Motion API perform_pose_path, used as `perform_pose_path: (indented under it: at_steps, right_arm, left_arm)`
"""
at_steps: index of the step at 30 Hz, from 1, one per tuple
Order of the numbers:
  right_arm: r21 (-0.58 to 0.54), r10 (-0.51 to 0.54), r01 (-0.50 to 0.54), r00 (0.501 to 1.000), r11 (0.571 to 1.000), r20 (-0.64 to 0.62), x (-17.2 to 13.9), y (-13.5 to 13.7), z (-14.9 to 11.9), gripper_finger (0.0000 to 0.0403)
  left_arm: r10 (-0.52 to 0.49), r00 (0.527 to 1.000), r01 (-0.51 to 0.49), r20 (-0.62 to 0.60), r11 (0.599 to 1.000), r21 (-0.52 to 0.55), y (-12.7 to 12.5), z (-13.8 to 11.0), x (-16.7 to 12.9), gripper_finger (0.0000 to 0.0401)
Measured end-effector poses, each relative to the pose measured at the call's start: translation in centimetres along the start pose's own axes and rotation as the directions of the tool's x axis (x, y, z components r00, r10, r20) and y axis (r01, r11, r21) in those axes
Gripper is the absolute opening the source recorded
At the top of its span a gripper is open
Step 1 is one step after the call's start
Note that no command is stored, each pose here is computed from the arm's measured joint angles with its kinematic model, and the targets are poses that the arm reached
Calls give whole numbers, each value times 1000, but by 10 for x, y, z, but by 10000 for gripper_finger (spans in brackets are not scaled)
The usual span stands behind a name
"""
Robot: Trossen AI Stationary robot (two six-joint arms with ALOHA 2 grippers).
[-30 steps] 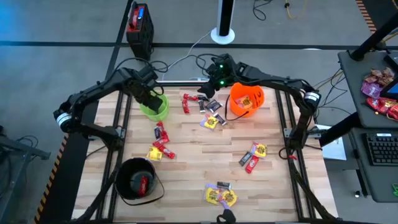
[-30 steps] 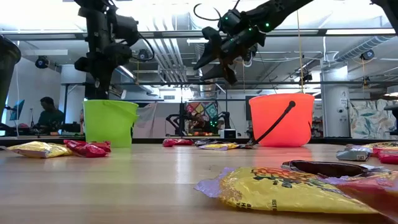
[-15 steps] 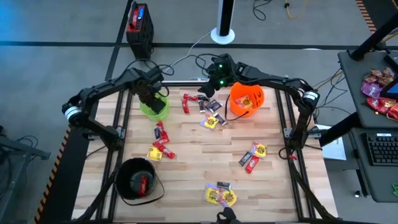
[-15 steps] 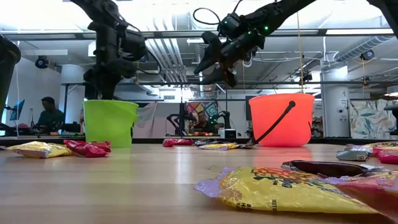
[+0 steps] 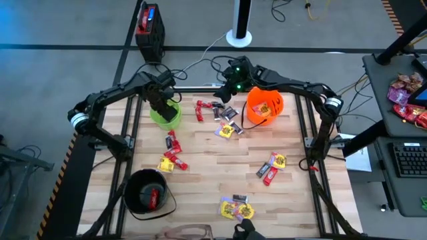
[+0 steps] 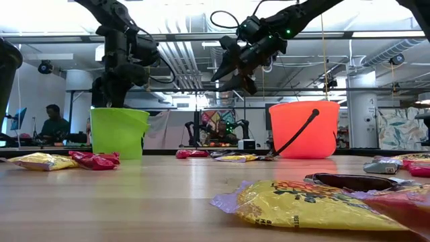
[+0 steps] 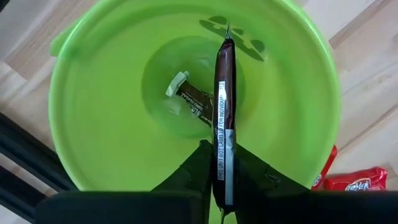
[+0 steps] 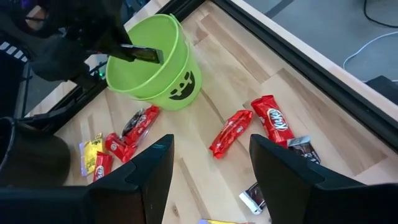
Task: Sort candy by brand, put in halloween buckets
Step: Put the brown candy into the green bucket, then put the red candy into the black bucket
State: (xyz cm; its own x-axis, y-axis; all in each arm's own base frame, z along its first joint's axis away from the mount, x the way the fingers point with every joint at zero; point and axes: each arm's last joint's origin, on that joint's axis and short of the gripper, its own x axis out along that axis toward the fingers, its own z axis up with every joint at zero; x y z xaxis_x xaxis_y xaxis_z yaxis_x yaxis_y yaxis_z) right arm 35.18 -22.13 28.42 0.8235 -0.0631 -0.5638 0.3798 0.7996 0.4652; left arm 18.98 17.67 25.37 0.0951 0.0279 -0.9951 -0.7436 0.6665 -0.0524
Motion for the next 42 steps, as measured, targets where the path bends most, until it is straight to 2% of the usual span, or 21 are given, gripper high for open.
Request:
perform_pose_path:
  at_steps: [10,14,18,20,24,27,30,34,38,42]
  right_arm:
    - [-28,-5,5,1000,1000,3,-2,-3,1,203]
    - [-68,-1,1,1000,998,0,-1,-3,1,203]
    - [-50,45,-48,997,998,-57,-2,-2,-4,203]
    - [-42,59,-63,994,997,-87,-3,-1,-7,203]
    - [-68,66,-71,995,995,-77,1,4,-7,203]
    - [-96,57,-65,995,993,-85,18,8,-4,203]
    - [-91,43,-56,990,994,-137,41,13,-5,203]
    - [-33,-67,61,973,998,-221,65,13,-9,203]
    - [-32,-191,190,939,981,-285,86,6,-12,203]
    - [14,-207,225,917,974,-341,114,-5,-17,203]
  left_arm:
    - [-5,1000,5,2,1000,-28,0,0,-1,126]
    - [-78,997,78,13,996,-53,-3,-3,-9,142]
    - [-220,971,226,92,973,-51,-15,-4,-37,144]
    - [-257,956,264,143,964,-31,-28,-7,-52,144]
    - [-215,939,232,268,972,-35,-52,-14,-77,145]
    - [-170,912,214,374,973,-80,-69,-22,-94,145]
    - [-166,876,246,453,962,-123,-85,-33,-112,145]
    - [-156,831,262,534,956,-130,-100,-49,-135,145]
    - [-99,793,212,602,970,-120,-107,-63,-153,145]
    - [-30,768,132,640,985,-112,-102,-75,-166,145]
